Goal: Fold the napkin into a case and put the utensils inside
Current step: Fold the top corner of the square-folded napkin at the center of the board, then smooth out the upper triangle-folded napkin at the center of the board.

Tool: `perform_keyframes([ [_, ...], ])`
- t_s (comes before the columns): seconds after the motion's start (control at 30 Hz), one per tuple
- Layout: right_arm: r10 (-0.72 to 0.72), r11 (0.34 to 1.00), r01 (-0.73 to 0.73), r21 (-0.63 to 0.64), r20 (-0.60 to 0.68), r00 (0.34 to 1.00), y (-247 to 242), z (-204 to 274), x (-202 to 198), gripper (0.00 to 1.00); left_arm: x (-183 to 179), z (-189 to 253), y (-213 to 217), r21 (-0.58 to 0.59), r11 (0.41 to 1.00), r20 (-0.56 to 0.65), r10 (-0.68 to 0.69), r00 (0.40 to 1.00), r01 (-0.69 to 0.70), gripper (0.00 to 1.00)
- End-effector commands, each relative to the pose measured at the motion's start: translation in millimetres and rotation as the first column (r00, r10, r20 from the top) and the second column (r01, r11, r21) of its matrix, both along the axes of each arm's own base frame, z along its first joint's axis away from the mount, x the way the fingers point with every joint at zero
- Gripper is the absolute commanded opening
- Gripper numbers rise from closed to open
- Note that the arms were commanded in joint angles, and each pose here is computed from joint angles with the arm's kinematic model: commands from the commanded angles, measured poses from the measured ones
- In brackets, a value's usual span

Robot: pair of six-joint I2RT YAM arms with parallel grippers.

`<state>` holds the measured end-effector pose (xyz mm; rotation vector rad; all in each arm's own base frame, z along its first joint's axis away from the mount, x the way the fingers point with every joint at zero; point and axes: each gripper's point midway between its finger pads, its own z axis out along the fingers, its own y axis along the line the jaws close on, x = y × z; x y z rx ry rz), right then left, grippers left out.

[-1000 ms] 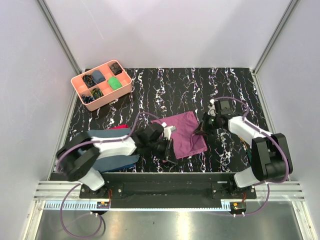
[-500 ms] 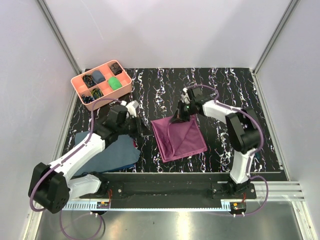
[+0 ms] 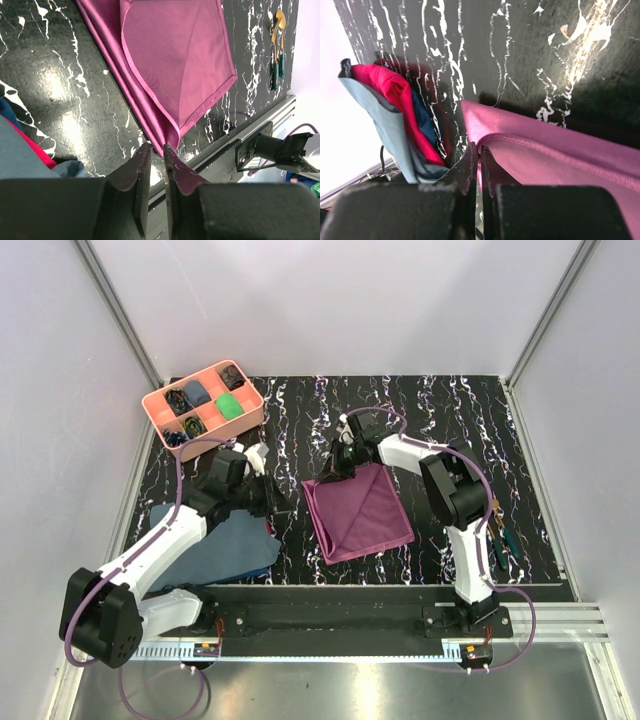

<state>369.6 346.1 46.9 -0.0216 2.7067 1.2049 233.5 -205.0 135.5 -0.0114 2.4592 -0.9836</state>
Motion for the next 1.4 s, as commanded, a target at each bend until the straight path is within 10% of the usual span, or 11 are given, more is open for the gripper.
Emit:
perform_keyframes([
  [0.0,0.023,0.999,-0.024,0.046,0.023,0.999,14.6,11.1,6.6,0.0,0.8,7.6,-2.4,-0.025,0.999,0.04,-0.024,0.999,0.025,0.18],
  [0.4,0.044,0.998,-0.044,0.049,0.005,0.999,29.7,3.1,4.0,0.06,-0.9,-2.6,-7.1,-0.046,0.998,0.009,-0.035,0.999,0.036,0.18],
  [0.9,0.022,0.999,-0.026,0.026,0.129,0.991,15.8,62.7,19.6,0.53,46.3,10.2,-36.8,-0.127,0.991,0.016,-0.035,0.999,0.037,0.29],
  [1.17,-0.112,0.993,0.115,-0.01,0.152,0.982,-77.8,67.9,24.2,0.52,97.1,-4.0,-69.4,-0.203,0.979,-0.05,0.006,0.999,-0.016,0.2],
  [1.37,-0.132,0.991,0.129,0.037,0.116,0.984,-116.2,47.4,28.4,0.29,104.6,-4.9,-104.4,-0.224,0.972,-0.044,-0.085,0.995,0.073,0.16],
])
